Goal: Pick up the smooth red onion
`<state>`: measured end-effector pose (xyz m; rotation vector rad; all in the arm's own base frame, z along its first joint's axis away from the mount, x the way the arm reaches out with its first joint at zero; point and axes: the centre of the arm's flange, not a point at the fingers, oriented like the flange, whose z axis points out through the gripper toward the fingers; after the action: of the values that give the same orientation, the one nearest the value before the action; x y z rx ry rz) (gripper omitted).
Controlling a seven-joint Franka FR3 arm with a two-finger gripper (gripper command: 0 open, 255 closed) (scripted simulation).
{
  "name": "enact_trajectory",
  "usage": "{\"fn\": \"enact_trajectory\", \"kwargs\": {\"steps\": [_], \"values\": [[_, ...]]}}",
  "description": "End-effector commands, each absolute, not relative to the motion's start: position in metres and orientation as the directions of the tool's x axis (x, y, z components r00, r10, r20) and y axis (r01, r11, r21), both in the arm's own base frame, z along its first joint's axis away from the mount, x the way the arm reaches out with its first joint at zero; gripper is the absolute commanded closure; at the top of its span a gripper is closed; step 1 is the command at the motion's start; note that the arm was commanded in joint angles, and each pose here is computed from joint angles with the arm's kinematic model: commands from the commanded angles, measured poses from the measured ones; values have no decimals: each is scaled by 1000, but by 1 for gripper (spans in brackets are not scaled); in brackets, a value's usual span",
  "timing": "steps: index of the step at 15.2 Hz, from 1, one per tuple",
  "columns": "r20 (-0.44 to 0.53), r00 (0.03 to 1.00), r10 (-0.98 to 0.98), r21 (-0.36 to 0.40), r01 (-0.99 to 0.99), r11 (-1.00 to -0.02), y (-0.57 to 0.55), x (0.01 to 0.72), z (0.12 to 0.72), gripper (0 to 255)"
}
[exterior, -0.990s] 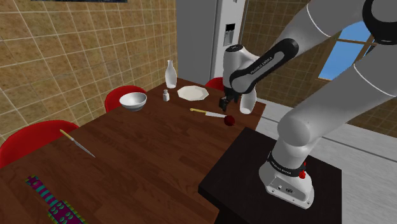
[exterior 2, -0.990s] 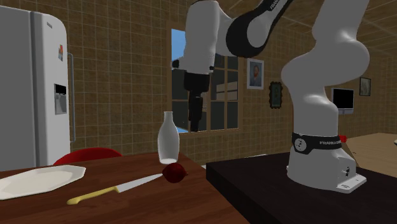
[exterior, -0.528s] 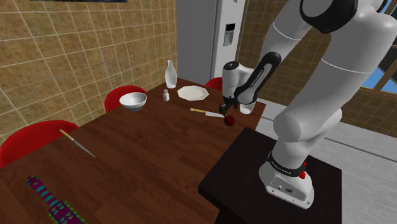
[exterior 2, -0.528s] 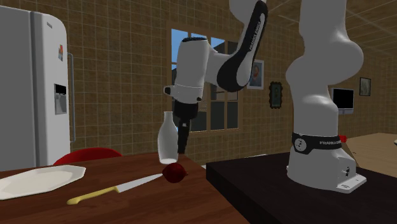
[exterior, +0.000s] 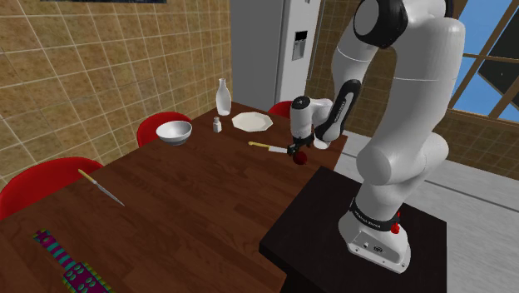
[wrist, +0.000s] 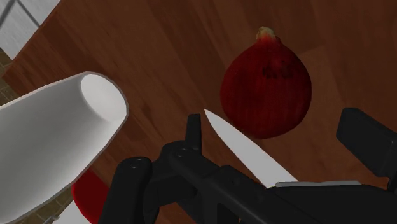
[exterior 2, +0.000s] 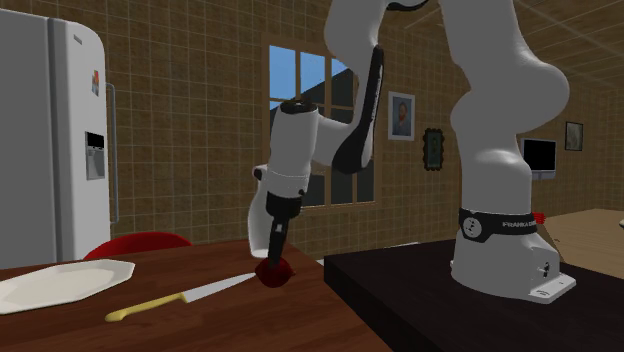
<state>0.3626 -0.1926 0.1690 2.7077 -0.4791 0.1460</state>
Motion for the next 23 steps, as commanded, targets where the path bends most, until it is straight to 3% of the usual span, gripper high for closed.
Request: {"fn": "enact_trajectory", "kwargs": {"steps": [1, 6, 7, 16, 23], "values": [[168, 936, -309, 355, -350, -867, -194, 363, 158, 0], [168, 936, -309, 355, -350, -867, -194, 363, 139, 0], [167, 936, -309, 355, -350, -867, -194, 362, 140, 255], [168, 936, -309, 355, -350, -867, -194, 363, 139, 255], [168, 936, -309, 355, -350, -867, -194, 363, 176, 255]]}}
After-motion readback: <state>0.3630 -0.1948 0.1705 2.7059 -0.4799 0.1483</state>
